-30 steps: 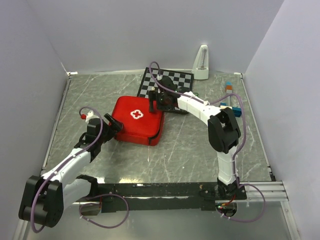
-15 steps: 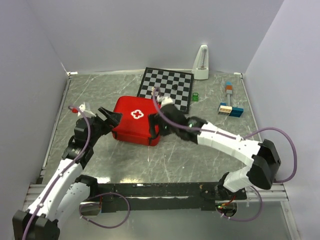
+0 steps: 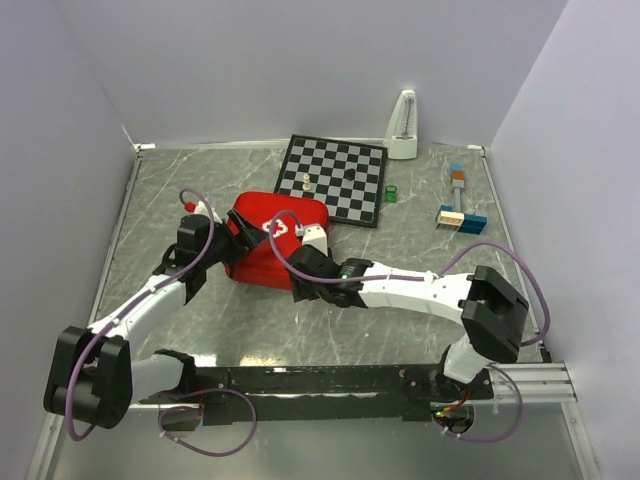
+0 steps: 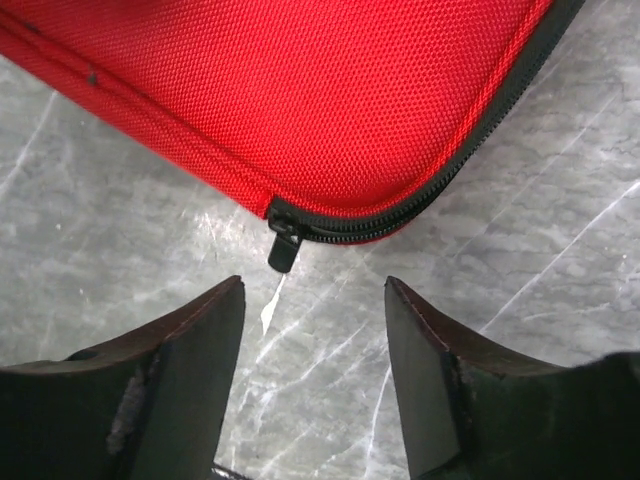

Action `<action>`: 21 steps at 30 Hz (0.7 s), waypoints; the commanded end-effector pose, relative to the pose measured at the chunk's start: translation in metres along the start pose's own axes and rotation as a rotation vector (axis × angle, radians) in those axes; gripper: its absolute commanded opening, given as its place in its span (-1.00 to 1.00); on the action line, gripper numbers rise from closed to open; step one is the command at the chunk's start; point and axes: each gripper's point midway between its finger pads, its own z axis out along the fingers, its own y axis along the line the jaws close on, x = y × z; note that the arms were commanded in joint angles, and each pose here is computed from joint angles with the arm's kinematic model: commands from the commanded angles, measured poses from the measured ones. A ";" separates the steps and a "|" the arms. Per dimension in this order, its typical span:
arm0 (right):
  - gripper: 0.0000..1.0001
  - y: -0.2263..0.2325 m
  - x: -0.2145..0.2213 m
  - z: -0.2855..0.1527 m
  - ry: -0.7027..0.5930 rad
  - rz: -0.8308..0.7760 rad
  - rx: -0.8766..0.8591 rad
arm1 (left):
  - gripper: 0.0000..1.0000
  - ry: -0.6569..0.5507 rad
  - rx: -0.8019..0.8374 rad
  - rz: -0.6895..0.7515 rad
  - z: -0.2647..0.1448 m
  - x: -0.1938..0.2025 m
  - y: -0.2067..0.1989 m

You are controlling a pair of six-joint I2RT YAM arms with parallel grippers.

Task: Organize the medicine kit
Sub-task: Adjust the medicine box at the center of the board.

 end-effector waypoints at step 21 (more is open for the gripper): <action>0.17 0.012 0.001 0.018 0.031 0.085 0.041 | 0.63 0.023 0.015 0.042 0.003 0.001 -0.003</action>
